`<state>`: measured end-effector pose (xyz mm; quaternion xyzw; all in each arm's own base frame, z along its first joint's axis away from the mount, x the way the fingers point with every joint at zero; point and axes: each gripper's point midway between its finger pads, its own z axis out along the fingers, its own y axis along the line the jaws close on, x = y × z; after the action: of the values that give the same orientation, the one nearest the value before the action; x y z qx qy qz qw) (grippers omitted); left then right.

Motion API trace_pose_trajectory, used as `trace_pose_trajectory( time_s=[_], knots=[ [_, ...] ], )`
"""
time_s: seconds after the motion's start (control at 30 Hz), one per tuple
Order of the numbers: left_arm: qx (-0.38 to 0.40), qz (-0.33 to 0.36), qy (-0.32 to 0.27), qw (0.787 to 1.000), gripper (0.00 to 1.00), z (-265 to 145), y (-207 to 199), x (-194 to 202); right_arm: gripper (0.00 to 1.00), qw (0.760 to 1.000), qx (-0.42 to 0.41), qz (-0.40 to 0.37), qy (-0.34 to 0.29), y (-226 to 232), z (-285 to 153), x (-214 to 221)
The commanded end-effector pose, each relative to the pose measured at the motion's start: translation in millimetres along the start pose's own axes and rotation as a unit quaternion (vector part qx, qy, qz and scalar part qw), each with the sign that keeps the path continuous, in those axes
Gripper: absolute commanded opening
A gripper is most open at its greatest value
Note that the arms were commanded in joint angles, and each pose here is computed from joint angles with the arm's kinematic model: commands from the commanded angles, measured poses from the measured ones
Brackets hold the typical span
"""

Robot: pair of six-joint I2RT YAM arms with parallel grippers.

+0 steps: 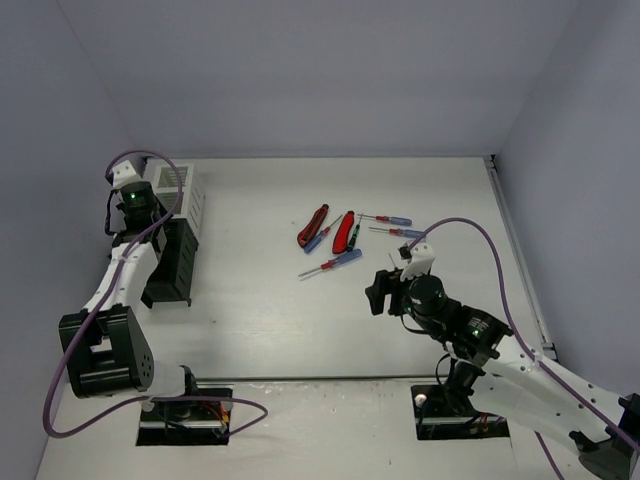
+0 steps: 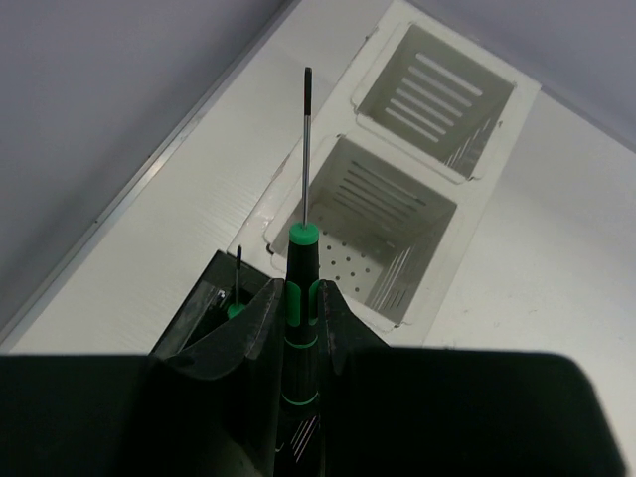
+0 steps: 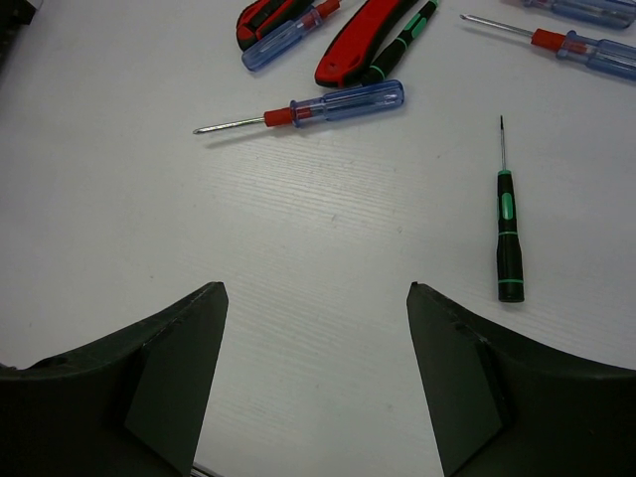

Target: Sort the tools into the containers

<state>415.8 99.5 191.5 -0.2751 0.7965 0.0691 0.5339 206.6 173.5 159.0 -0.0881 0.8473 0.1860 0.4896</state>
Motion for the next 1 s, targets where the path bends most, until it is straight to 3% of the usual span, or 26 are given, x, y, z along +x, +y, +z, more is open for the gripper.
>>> trace_pose_trajectory(
  time_s=[0.0,0.23,0.4,0.57,0.77,0.97],
  knots=[
    [0.005,-0.030,-0.067,0.997,0.09,-10.6,-2.4,-38.0,0.70,0.999,0.014,0.007,-0.034,1.1,1.0,-23.3],
    [0.009,-0.025,-0.048,0.999,0.22,-19.0,-2.4,-34.2,0.70,0.998,0.047,0.013,-0.029,-4.9,8.4,-24.6],
    [0.021,-0.023,-0.037,0.999,0.39,-33.4,-4.3,-34.7,0.70,0.997,0.076,0.023,-0.013,-10.4,16.9,-22.3],
    [0.037,-0.020,0.002,0.999,0.45,-57.0,-8.8,-32.9,0.69,0.993,0.111,0.037,0.021,-24.0,27.7,-9.6],
    [0.140,-0.001,0.023,0.990,0.48,-106.5,-47.3,-32.7,0.66,0.981,0.158,0.089,0.070,-64.3,36.3,6.4],
    [0.260,0.070,0.051,0.962,0.50,-148.5,-103.3,-0.9,0.66,0.970,0.188,0.096,0.124,-88.0,49.9,26.7]
  ],
)
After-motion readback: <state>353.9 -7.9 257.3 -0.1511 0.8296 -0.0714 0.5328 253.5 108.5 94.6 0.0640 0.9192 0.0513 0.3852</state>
